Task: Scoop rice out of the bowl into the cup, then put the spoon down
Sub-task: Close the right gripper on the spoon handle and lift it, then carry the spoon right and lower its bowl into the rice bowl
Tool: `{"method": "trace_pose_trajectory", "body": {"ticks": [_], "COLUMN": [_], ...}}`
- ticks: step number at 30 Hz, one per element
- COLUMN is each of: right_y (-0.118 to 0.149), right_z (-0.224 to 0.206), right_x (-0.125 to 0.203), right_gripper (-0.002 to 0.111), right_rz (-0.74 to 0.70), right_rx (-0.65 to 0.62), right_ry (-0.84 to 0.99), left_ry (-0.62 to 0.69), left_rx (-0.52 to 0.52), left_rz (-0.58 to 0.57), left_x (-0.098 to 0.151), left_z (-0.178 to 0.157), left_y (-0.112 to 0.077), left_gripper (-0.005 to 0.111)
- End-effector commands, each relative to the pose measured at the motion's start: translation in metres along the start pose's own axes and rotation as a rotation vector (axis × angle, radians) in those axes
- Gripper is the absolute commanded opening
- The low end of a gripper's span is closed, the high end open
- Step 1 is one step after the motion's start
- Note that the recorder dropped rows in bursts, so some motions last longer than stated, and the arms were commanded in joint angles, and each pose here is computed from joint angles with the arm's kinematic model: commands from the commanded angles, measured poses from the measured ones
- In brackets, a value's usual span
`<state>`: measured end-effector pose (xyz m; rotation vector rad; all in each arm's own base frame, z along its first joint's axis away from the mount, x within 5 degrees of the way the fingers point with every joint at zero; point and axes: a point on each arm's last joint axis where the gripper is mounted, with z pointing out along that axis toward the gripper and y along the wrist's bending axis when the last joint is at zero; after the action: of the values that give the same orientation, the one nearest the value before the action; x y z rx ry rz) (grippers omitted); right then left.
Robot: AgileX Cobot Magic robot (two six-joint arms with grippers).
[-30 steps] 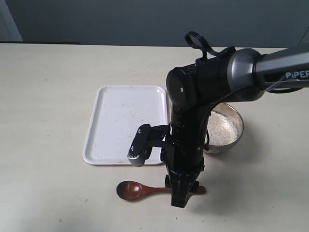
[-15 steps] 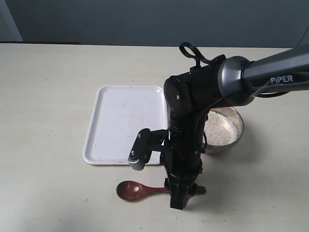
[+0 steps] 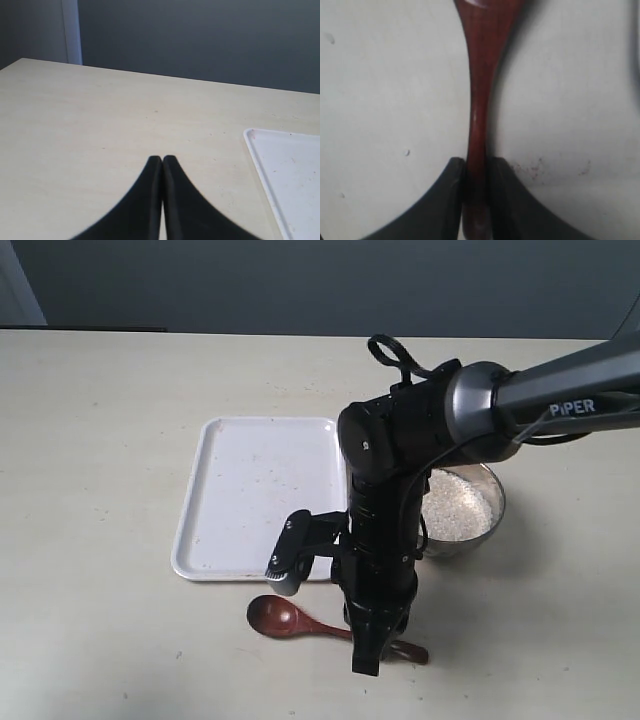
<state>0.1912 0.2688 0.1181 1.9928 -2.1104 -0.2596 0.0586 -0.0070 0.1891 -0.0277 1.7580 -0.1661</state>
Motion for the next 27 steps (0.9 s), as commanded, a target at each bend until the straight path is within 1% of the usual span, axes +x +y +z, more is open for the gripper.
{"method": "trace_pose_trajectory", "body": {"ticks": [1, 5, 10, 13, 17, 19, 20, 21, 22, 23, 24, 26, 27], "right_y": [0.000, 0.001, 0.008, 0.014, 0.023, 0.026, 0.027, 0.026, 0.022, 0.020, 0.013, 0.009, 0.008], "right_z": [0.001, 0.001, -0.013, -0.030, -0.064, -0.087, -0.108, -0.119, -0.138, -0.146, -0.159, -0.171, -0.172], "right_x": [0.000, 0.000, 0.004, 0.006, 0.010, 0.015, 0.024, 0.031, 0.049, 0.059, 0.069, 0.077, 0.077], "right_gripper": [-0.001, -0.001, -0.001, -0.001, -0.001, -0.001, -0.001, -0.001, -0.001, -0.001, -0.001, -0.001, -0.001], "right_rz": [-0.002, 0.000, -0.005, 0.002, 0.018, 0.027, 0.074, 0.106, 0.159, 0.183, 0.197, 0.207, 0.204], "right_rx": [0.000, -0.006, -0.007, 0.025, 0.107, 0.188, 0.300, 0.378, 0.534, 0.619, 0.769, 0.904, 0.914], "right_ry": [-0.001, 0.004, -0.004, -0.044, -0.118, -0.152, -0.143, -0.120, -0.033, 0.031, 0.098, 0.133, 0.138], "left_ry": [-0.020, -0.020, -0.020, -0.020, -0.020, -0.020, -0.020, -0.020, -0.020, -0.020, -0.020, -0.020, -0.020], "left_rx": [0.004, 0.004, 0.004, 0.004, 0.004, 0.004, 0.004, 0.004, 0.004, 0.004, 0.004, 0.004, 0.004], "left_rz": [0.000, 0.000, 0.000, 0.000, 0.000, 0.000, 0.000, 0.000, 0.000, 0.000, 0.000, 0.000, 0.000], "left_x": [-0.003, -0.003, -0.003, -0.003, -0.003, -0.003, -0.003, -0.003, -0.003, -0.003, -0.003, -0.003, -0.003], "left_z": [0.000, 0.000, 0.000, 0.000, 0.000, 0.000, 0.000, 0.000, 0.000, 0.000, 0.000, 0.000, 0.000], "left_y": [0.000, 0.000, 0.000, 0.000, 0.000, 0.000, 0.000, 0.000, 0.000, 0.000, 0.000, 0.000, 0.000], "left_gripper": [0.000, 0.000, 0.000, 0.000, 0.000, 0.000, 0.000, 0.000, 0.000, 0.000, 0.000, 0.000, 0.000]}}
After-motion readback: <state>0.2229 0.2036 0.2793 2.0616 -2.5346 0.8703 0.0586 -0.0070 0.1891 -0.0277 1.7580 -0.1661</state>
